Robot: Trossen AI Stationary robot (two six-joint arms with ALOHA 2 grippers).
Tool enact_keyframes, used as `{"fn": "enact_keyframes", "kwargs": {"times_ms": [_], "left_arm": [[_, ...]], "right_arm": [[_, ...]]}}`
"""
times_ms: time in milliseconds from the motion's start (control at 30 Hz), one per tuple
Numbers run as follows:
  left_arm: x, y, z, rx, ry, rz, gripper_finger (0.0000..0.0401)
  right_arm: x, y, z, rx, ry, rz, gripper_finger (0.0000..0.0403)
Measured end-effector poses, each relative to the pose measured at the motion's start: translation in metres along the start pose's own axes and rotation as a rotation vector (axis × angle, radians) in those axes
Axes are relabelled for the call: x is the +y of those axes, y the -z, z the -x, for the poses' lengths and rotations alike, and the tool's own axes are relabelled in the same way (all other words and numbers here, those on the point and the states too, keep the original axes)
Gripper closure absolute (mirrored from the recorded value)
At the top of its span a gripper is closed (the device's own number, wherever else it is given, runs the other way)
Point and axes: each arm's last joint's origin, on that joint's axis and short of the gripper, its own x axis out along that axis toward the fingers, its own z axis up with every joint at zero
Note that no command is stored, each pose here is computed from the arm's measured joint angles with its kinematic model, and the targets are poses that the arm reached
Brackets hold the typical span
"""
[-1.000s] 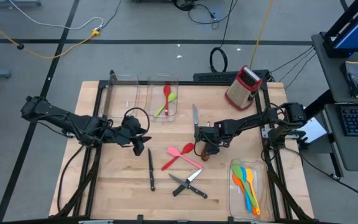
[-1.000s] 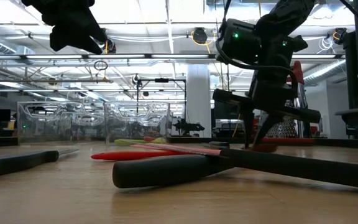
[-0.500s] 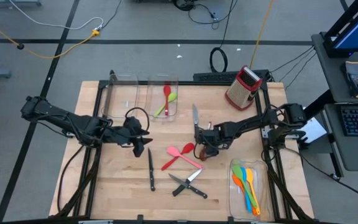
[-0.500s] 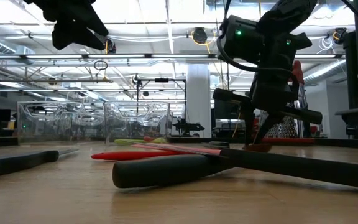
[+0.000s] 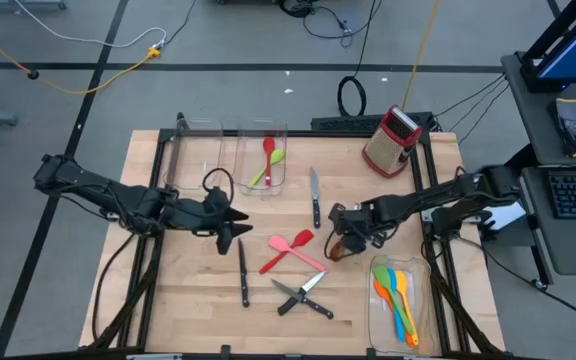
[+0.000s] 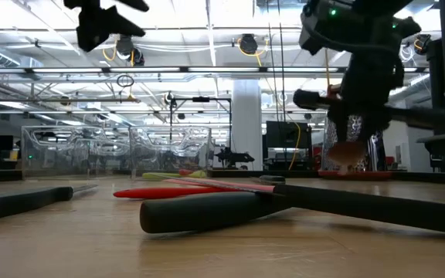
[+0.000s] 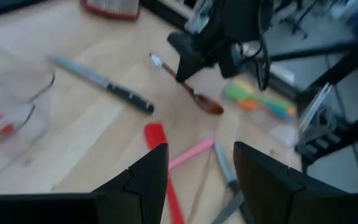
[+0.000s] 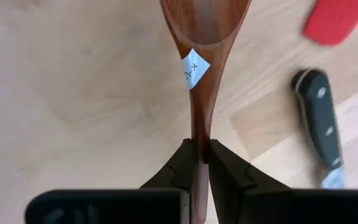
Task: Pick & Place Kitchen Items
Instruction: Put the brown serving spoon into the top right transparent bin
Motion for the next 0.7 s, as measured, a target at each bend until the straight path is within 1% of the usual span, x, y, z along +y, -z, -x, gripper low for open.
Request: {"fn": "enact_keyframes", "kwargs": {"times_ms": [100,200,333,433,500,600,700], "left_arm": [[-0.003,-0.006,0.0,-0.078,0.012,0.022,0.0215],[-0.006,-0.012,0.001,-0.149,0.022,0.018,0.0215],[-0.008,-0.016,0.001,-0.19,0.03,-0.007,0.0215],[-0.007,-0.017,0.001,-0.197,0.018,-0.027,0.0215],[-0.006,-0.018,0.001,-0.203,0.01,-0.035,0.0215],[-0.004,-0.019,-0.002,-0.209,0.0,-0.019,0.0215],[-0.003,-0.019,-0.008,-0.212,-0.004,-0.001,0.0215]], "right_arm": [[-0.002,0.0,0.012,-0.066,0.029,-0.134,0.0384],[-0.004,-0.001,0.025,-0.155,0.044,-0.28,0.0384],[-0.009,-0.005,0.048,-0.36,0.085,-0.463,0.0385],[-0.017,-0.008,0.07,-0.551,0.141,-0.584,0.0385],[-0.024,-0.01,0.086,-0.716,0.173,-0.659,0.0385],[-0.033,-0.012,0.109,-0.962,0.182,-0.756,0.0385],[-0.043,-0.013,0.127,-1.187,0.167,-0.808,0.0385]]}}
